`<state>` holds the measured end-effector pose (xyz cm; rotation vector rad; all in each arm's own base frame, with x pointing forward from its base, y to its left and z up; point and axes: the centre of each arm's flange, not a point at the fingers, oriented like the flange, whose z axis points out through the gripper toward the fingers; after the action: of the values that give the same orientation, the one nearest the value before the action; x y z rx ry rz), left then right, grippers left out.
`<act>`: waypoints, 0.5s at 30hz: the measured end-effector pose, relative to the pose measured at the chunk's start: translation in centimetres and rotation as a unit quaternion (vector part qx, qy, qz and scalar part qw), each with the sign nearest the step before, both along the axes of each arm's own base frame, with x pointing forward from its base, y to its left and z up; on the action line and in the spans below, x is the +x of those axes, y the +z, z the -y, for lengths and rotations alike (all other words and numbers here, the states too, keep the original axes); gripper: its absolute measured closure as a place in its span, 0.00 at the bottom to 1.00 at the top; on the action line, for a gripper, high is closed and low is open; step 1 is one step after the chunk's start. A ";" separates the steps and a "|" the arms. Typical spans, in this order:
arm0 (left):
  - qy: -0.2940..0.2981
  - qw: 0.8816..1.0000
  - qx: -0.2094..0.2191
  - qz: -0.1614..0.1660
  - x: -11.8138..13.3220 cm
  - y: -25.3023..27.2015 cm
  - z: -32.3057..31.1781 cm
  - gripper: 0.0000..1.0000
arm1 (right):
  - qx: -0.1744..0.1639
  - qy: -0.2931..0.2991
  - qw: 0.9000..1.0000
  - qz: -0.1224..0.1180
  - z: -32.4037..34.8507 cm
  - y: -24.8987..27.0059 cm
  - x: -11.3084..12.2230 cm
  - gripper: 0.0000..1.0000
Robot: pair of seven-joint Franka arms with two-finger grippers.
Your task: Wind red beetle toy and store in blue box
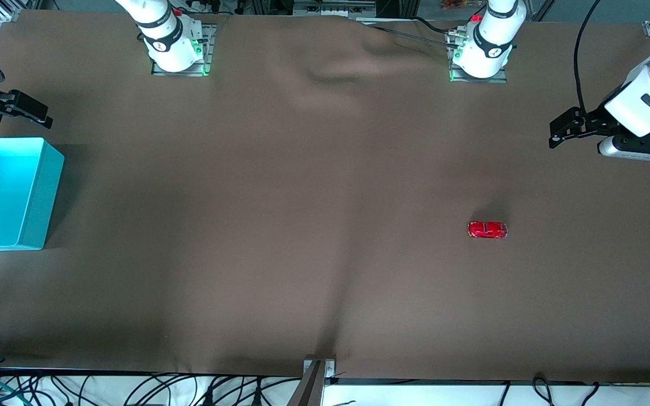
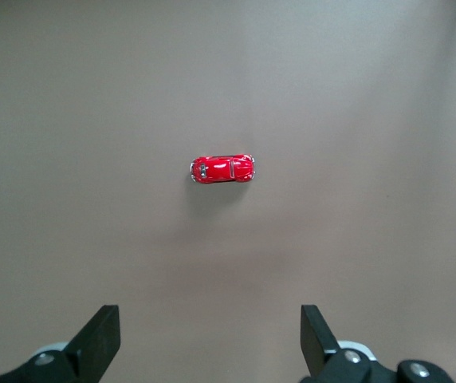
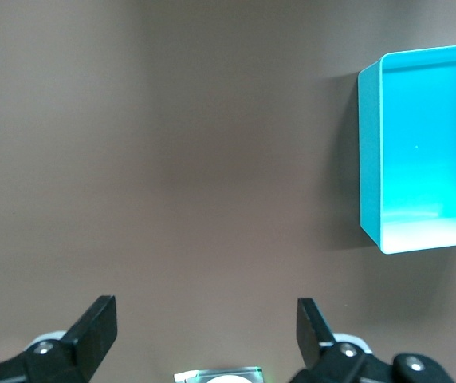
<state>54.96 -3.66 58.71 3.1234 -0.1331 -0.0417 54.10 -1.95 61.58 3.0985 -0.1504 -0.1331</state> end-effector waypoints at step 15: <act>-0.002 1.000 0.001 -0.012 -0.1 -3.0 0.1 0.00 | 0.000 -0.001 1.000 0.000 0.1 0.0 0.0 0.00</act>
<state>54.89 -3.81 55.71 3.1232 -0.1380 -0.0782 54.10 -2.01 61.55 3.0983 -0.1525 -0.1346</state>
